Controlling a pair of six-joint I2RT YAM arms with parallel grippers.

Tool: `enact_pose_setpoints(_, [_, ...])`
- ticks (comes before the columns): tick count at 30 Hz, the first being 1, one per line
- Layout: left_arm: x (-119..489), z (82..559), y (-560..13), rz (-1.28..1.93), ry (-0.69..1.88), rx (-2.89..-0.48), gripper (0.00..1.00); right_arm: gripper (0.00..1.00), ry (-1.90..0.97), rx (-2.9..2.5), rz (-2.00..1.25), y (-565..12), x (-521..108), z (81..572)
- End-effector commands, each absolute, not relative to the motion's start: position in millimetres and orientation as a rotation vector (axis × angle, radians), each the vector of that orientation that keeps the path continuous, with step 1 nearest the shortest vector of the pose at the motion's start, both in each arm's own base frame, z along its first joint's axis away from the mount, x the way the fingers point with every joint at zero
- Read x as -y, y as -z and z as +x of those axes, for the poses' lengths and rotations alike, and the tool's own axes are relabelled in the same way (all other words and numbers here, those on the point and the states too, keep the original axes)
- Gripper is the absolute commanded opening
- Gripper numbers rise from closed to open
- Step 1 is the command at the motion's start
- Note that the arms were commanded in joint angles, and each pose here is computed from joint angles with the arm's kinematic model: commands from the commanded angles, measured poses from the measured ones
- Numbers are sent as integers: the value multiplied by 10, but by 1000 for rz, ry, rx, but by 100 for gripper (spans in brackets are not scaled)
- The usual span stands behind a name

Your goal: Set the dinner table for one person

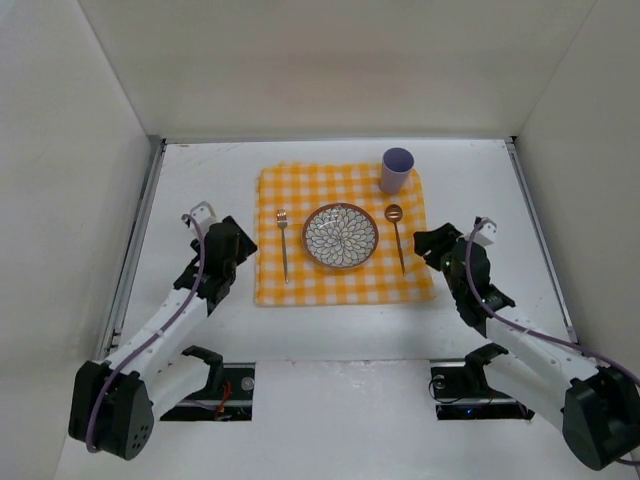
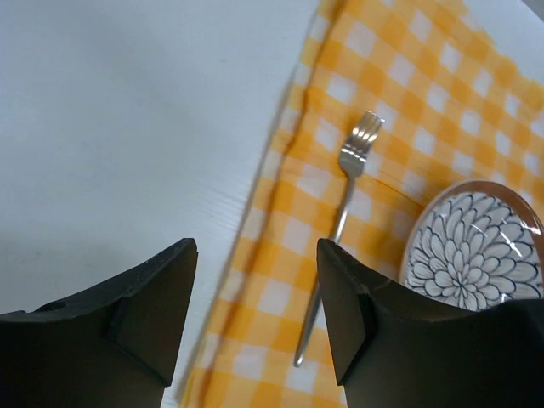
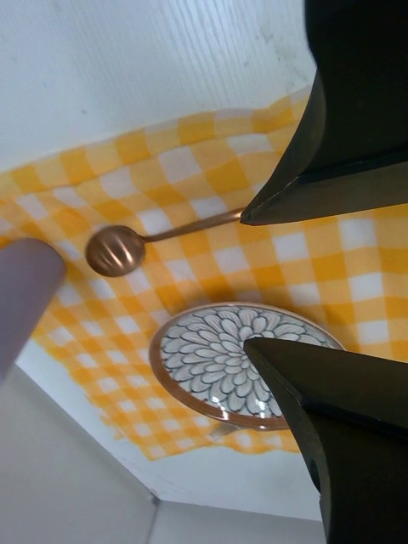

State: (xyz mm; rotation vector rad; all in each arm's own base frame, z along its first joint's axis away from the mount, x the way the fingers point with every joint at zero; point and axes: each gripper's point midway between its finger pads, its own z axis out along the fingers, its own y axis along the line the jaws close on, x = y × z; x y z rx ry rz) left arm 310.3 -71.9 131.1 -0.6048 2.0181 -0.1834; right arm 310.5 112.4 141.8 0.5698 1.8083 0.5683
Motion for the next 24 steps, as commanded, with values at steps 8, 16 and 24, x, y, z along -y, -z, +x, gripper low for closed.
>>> enact_pose_setpoints(8, [168, 2828, -902, -962, 236, -1918, 59, 63, -356, -1664, 784, -1496, -526, 3157])
enact_pose_setpoints(16, [-10, 2798, -729, -1047, 224, -1897, 58, 63, -339, -1711, 822, -1241, -522, 3235])
enact_pose_setpoints(24, [-32, 2836, -575, -1058, 185, -1936, 54, 63, -378, -1708, 800, -1251, -596, 3262])
